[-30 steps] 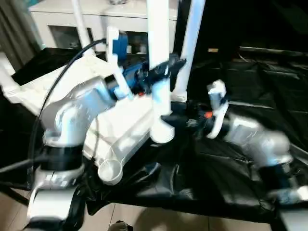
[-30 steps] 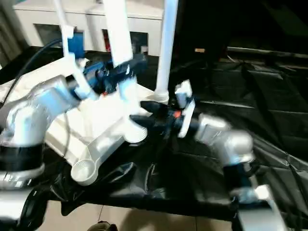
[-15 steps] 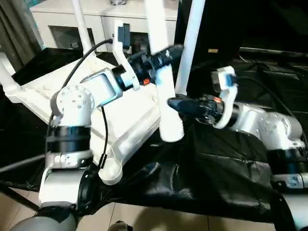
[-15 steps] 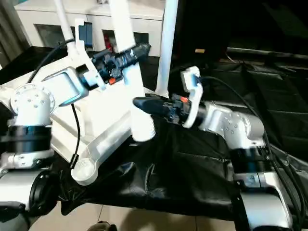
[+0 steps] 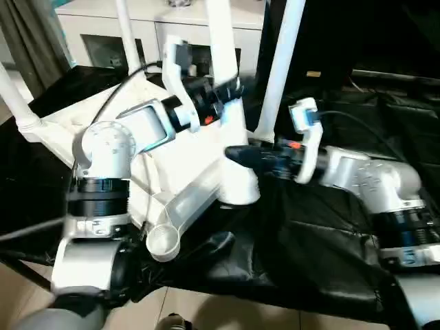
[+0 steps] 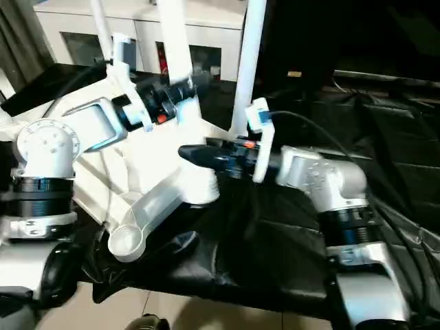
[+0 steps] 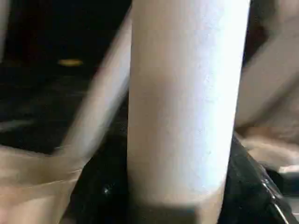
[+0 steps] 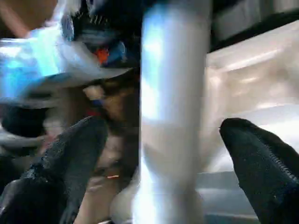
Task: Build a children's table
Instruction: Pick table leg
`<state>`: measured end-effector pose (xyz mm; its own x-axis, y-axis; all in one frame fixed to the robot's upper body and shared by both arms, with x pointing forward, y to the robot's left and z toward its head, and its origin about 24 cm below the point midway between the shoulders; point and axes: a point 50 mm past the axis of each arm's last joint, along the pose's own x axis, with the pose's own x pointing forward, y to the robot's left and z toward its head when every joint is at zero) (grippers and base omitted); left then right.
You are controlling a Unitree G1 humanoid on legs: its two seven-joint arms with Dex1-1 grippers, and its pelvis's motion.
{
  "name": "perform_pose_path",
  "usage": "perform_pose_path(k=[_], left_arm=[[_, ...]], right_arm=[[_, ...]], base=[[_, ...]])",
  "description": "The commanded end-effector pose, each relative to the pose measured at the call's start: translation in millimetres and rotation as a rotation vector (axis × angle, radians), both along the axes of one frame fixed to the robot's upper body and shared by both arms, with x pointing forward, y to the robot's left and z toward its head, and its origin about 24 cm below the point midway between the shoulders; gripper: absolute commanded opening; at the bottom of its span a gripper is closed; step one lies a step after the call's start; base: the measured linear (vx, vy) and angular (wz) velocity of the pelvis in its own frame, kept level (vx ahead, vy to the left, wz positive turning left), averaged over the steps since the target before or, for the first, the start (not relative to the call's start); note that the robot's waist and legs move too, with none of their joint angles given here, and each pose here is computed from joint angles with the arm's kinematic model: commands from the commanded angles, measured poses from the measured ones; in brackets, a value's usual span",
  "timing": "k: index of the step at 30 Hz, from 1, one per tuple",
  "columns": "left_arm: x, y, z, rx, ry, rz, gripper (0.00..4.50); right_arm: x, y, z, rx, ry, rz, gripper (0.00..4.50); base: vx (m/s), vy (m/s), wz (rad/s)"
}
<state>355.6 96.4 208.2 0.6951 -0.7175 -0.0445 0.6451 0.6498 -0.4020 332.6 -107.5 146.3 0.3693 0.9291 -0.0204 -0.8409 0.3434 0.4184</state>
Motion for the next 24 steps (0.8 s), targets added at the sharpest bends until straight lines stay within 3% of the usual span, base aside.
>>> perform_pose_path(k=[1, 10, 11, 13, 24], left_arm=[[-1.9, -4.9, 8.8, 0.072, -0.067, 0.063, 1.85], [-7.4, -21.5, 11.7, 0.018, -0.06, 0.127, 1.85], [-6.7, -20.9, 11.8, 0.02, -0.063, 0.142, 1.85], [-6.5, -20.3, 11.7, 0.025, -0.065, 0.15, 1.85], [-4.4, -9.3, 12.6, 0.075, -0.095, 0.212, 1.85]], right_arm=[[7.2, 7.7, 6.6, -0.064, -0.063, -0.124, 4.5], [5.6, 39.4, -9.7, -0.152, -0.075, -0.244, 4.5], [6.8, 43.0, -12.3, -0.163, -0.07, -0.265, 4.13], [7.8, 44.7, -13.3, -0.168, -0.063, -0.284, 4.13], [8.5, 46.5, -10.4, -0.179, -0.053, -0.288, 3.09]], base=[[0.0, 0.0, 0.0], [0.0, 0.0, 0.0], [0.0, 0.0, 0.0], [0.0, 0.0, 0.0], [0.0, 0.0, 0.0]])
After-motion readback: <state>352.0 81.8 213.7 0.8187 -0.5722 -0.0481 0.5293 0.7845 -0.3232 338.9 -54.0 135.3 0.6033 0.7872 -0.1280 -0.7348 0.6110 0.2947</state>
